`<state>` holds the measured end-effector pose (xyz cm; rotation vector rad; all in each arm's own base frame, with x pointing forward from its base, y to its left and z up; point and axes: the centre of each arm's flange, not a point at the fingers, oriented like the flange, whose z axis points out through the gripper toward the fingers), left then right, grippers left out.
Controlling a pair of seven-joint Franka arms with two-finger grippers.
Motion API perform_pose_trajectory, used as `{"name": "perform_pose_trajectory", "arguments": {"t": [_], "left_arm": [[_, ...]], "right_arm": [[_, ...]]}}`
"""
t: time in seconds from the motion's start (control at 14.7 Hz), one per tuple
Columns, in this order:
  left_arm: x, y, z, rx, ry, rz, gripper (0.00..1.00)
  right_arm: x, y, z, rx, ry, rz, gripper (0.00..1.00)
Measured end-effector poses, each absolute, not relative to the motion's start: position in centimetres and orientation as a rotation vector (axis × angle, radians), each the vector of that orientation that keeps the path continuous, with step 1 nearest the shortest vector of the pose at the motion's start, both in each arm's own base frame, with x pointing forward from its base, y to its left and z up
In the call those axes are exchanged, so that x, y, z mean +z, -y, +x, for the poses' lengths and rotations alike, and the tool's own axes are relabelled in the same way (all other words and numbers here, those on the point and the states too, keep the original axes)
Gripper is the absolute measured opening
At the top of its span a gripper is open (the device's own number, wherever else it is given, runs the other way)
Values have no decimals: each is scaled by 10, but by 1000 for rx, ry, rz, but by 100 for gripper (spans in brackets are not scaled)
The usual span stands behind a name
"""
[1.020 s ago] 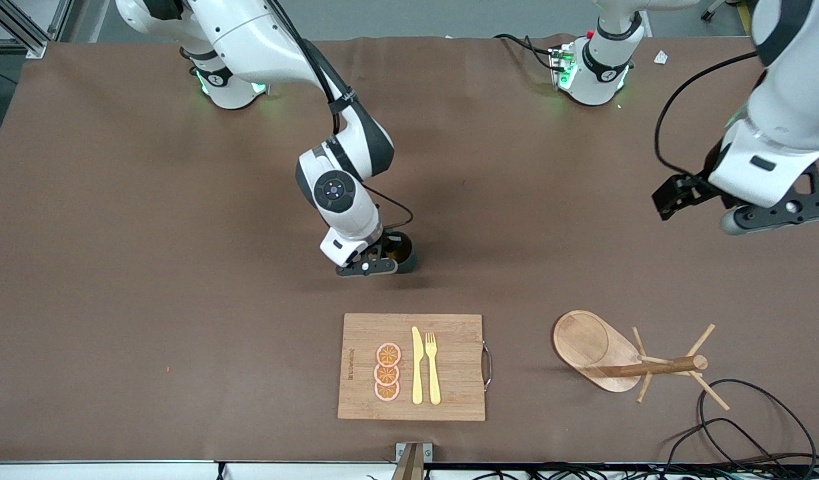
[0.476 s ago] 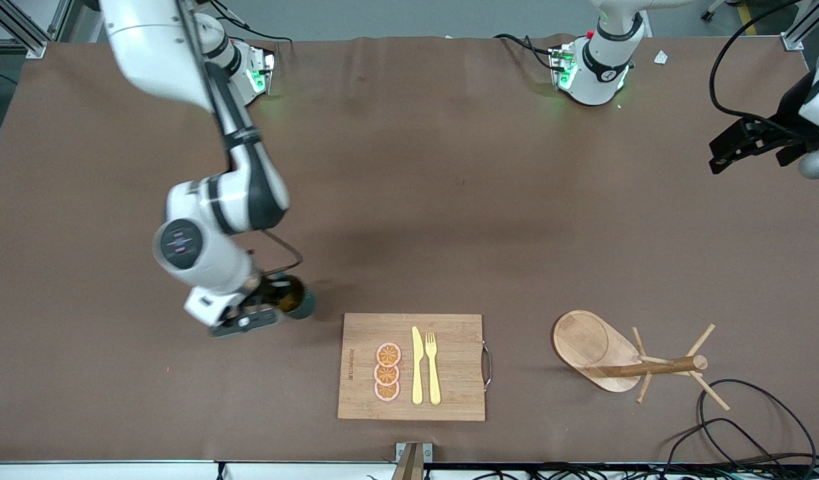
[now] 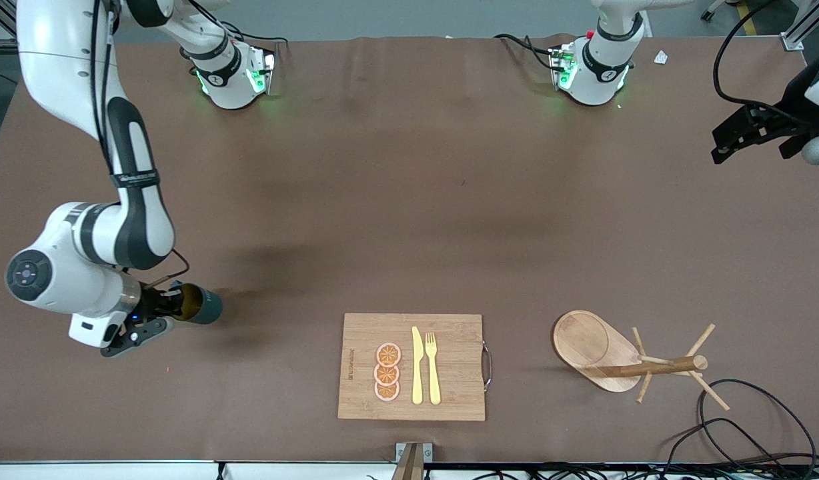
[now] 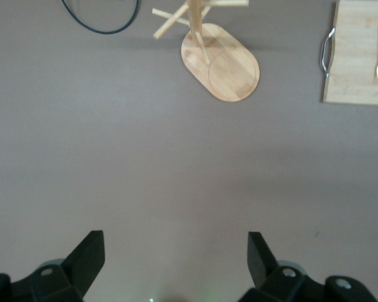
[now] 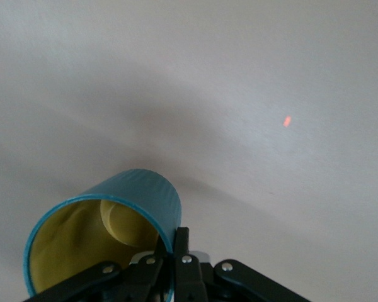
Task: Transfer cup from left to right arm and place
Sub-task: 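Carry the teal mug away from the board with the right gripper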
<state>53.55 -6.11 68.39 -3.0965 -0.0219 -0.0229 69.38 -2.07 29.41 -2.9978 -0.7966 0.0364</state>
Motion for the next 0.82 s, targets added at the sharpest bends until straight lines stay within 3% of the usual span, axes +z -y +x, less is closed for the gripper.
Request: {"name": "perform_pose_trajectory", "arguments": {"t": [0.61, 0.82], "left_arm": [[678, 52, 507, 34, -4, -3130, 100], [675, 55, 507, 43, -11, -3129, 100]], "right_arm": [[251, 56, 685, 128, 942, -2931, 4], [239, 53, 683, 152, 946, -2922, 10]]}}
